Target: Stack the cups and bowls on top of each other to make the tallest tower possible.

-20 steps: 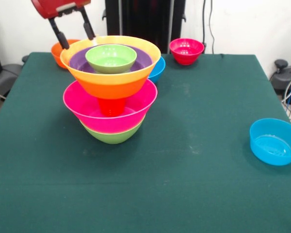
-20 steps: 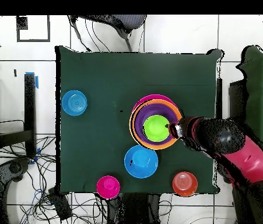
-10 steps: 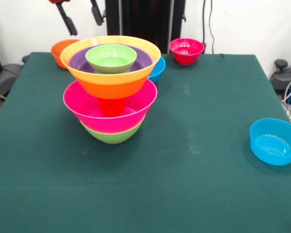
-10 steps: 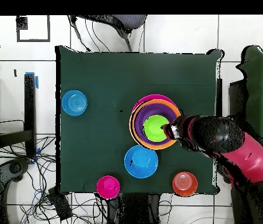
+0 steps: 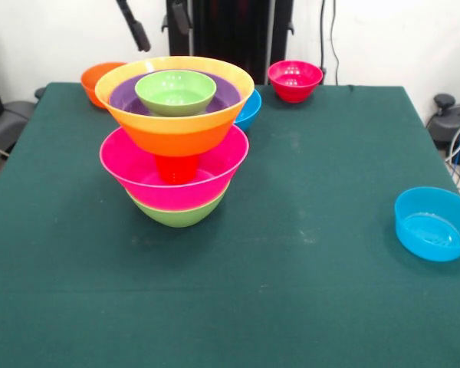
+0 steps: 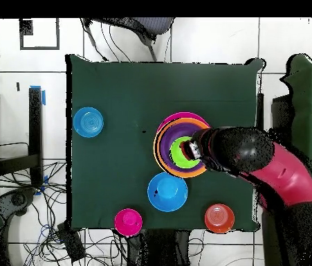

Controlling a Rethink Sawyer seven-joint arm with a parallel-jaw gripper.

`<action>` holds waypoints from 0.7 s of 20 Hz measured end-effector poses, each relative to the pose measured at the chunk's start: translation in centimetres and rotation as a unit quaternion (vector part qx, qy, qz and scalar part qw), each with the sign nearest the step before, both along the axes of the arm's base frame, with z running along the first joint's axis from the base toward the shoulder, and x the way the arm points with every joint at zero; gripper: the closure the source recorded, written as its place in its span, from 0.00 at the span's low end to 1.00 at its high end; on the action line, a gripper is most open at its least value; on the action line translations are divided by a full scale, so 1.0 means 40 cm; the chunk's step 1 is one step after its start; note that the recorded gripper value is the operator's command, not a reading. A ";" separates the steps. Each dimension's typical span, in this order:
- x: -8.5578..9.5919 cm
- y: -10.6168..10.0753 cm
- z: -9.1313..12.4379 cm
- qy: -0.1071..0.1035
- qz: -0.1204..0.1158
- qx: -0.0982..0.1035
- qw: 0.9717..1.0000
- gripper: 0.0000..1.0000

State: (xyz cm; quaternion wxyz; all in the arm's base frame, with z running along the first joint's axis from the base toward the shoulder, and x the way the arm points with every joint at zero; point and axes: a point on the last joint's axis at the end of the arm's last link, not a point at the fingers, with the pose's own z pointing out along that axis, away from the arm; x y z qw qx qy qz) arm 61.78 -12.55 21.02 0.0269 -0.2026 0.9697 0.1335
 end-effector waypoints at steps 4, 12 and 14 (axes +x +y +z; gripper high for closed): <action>0.021 0.058 0.008 -0.002 0.012 -0.008 1.000 0.00; 0.044 0.214 0.016 0.008 0.009 -0.026 1.000 0.00; 0.048 0.263 0.019 0.012 0.000 -0.031 0.999 0.00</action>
